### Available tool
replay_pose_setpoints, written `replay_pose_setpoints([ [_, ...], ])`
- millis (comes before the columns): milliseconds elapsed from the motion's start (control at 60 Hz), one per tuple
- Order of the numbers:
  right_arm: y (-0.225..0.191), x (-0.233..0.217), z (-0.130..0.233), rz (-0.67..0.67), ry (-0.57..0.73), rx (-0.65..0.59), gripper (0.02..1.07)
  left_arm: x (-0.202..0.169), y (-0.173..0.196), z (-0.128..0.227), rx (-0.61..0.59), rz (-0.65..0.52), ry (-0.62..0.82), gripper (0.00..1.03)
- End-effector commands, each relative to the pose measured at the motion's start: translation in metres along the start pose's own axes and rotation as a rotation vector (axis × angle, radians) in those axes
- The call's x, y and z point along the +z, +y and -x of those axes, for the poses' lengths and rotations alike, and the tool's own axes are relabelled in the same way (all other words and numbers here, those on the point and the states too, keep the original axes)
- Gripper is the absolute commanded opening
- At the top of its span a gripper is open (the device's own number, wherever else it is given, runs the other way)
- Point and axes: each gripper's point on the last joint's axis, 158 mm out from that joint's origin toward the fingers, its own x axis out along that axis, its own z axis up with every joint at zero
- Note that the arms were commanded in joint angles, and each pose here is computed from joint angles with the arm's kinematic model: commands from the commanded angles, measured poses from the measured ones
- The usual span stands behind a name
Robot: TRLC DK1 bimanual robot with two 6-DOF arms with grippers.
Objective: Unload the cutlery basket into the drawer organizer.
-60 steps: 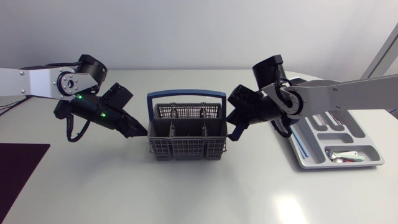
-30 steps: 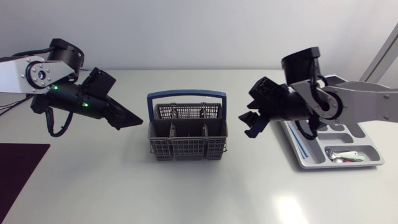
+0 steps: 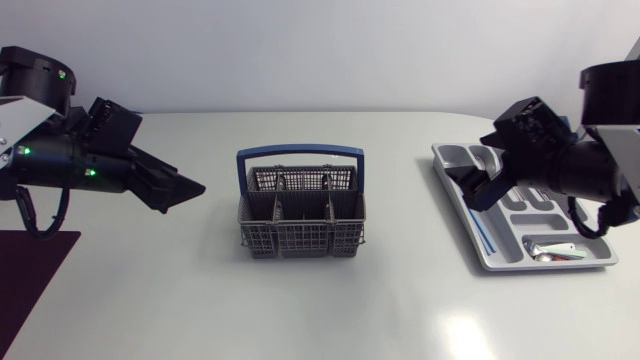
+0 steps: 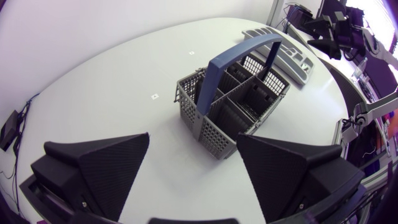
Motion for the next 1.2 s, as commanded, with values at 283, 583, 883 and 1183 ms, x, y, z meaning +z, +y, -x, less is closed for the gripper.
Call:
replay_pose_setpoints([
  [283, -0.017, -0.014, 0.058, -0.116, -0.096, -0.182, 1.03, 0.006, 0.007, 0.057, 0.234, -0.018, -0.196, 1.00],
  [583, -0.013, -0.029, 0.092, -0.149, -0.167, -0.286, 1.03, 0.003, 0.004, 0.081, 0.327, 0.027, -0.363, 1.00],
  [883, -0.003, -0.052, 0.096, -0.289, -0.241, -0.328, 1.03, -0.016, 0.013, 0.089, 0.439, 0.060, -0.450, 1.00],
  [1183, 0.007, -0.078, 0.095, -0.446, -0.334, -0.365, 1.03, -0.046, 0.016, 0.089, 0.520, 0.127, -0.527, 0.99],
])
